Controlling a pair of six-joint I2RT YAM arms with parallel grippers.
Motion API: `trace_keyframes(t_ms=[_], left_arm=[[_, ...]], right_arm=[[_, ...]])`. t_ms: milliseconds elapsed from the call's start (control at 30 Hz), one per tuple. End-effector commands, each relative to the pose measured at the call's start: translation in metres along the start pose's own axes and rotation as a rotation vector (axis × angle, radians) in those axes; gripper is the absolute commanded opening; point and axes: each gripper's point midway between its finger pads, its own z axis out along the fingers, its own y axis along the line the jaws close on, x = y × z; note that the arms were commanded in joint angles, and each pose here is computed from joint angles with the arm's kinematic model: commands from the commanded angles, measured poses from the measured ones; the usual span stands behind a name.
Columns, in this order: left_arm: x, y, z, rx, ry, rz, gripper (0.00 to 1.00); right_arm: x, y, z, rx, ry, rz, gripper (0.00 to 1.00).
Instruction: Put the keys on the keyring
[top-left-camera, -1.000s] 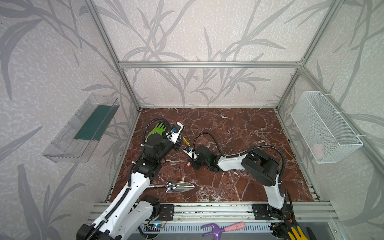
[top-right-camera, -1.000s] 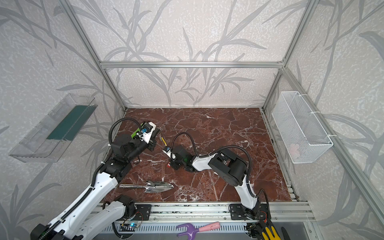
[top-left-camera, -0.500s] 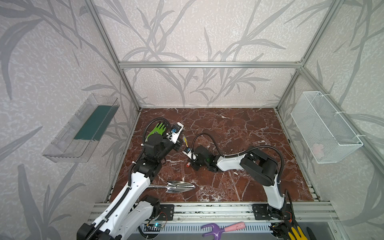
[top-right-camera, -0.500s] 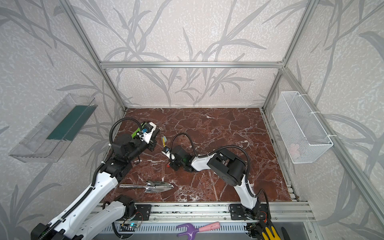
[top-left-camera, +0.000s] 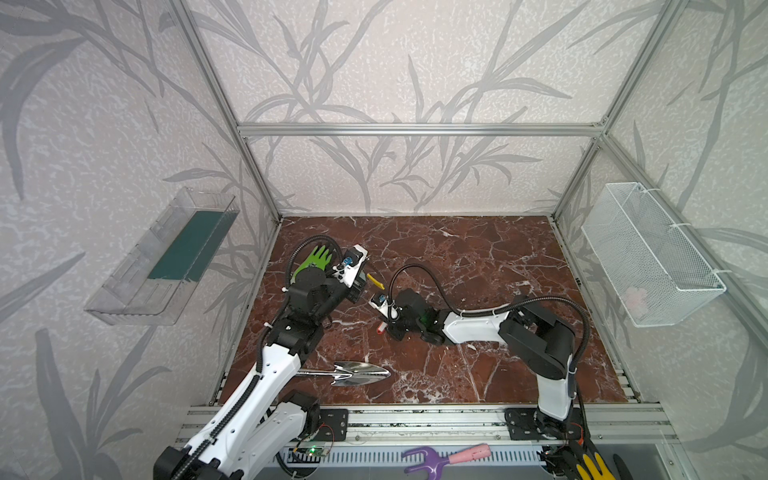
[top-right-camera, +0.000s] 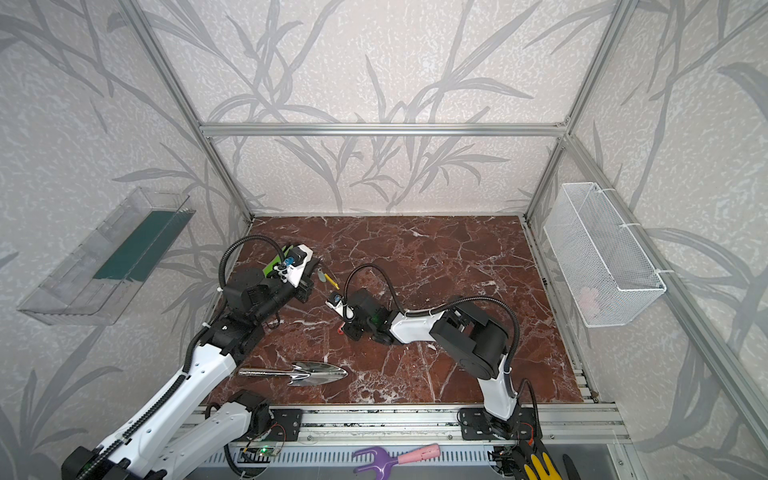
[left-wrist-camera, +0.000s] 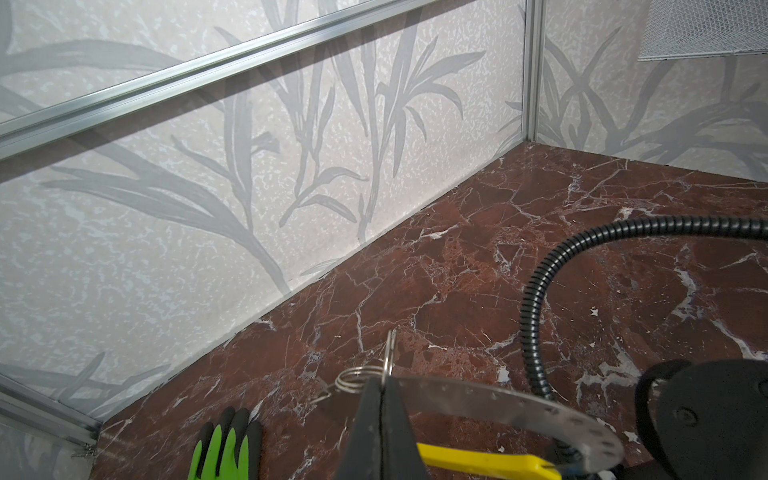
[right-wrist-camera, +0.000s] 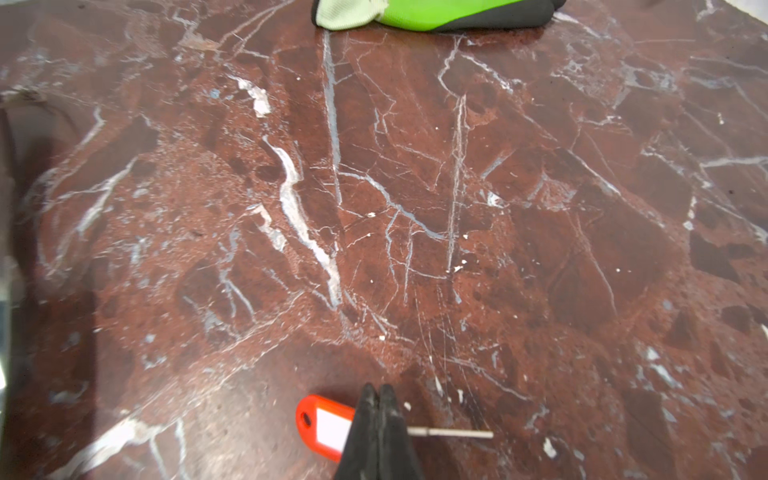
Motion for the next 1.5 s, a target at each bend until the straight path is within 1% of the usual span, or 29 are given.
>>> trace_keyframes(t_ms=[0,133,300,433,567,667,833,967,1067,1133,1267,1367,1467], left_arm=[[-0.01,0.0,-0.004,0.003,-0.039,-0.008,0.0],[-0.012,-0.001,-0.005,0.011,-0.048,-0.01,0.0],[-0.017,-0.004,-0.009,0.029,-0.064,-0.006,0.0],[-0.021,-0.01,-0.012,0.061,-0.078,-0.002,0.0],[-0.025,-0.017,-0.014,0.096,-0.097,0.001,0.0],[-0.027,-0.022,-0.015,0.121,-0.103,0.007,0.0],[-0.029,-0.027,-0.016,0.142,-0.106,0.025,0.0],[-0.03,-0.034,-0.017,0.165,-0.103,0.045,0.0],[-0.028,-0.04,-0.017,0.183,-0.089,0.066,0.0],[-0.026,-0.043,-0.016,0.192,-0.083,0.075,0.0],[-0.023,-0.052,-0.014,0.211,-0.075,0.082,0.0],[-0.021,-0.059,-0.012,0.224,-0.067,0.095,0.0],[-0.021,-0.066,-0.011,0.239,-0.062,0.107,0.0]], right_arm=[[0.002,0.003,-0.007,-0.04,0.004,-0.008,0.0],[-0.001,0.007,-0.01,-0.087,-0.029,0.02,0.0],[-0.012,-0.003,-0.028,-0.148,-0.131,0.135,0.0],[-0.014,-0.002,-0.051,-0.212,-0.162,0.124,0.0],[-0.016,-0.013,-0.074,-0.206,-0.194,0.143,0.0],[-0.029,-0.021,-0.097,-0.225,-0.265,0.158,0.0],[-0.043,-0.028,-0.131,-0.306,-0.369,0.183,0.0],[-0.05,-0.032,-0.153,-0.334,-0.406,0.19,0.0],[-0.046,-0.038,-0.159,-0.318,-0.378,0.193,0.0],[-0.037,-0.037,-0.158,-0.303,-0.317,0.181,0.0],[-0.014,-0.038,-0.155,-0.27,-0.224,0.211,0.0],[0.01,-0.04,-0.154,-0.194,-0.118,0.213,0.0],[0.03,-0.041,-0.162,-0.142,-0.009,0.218,0.0]])
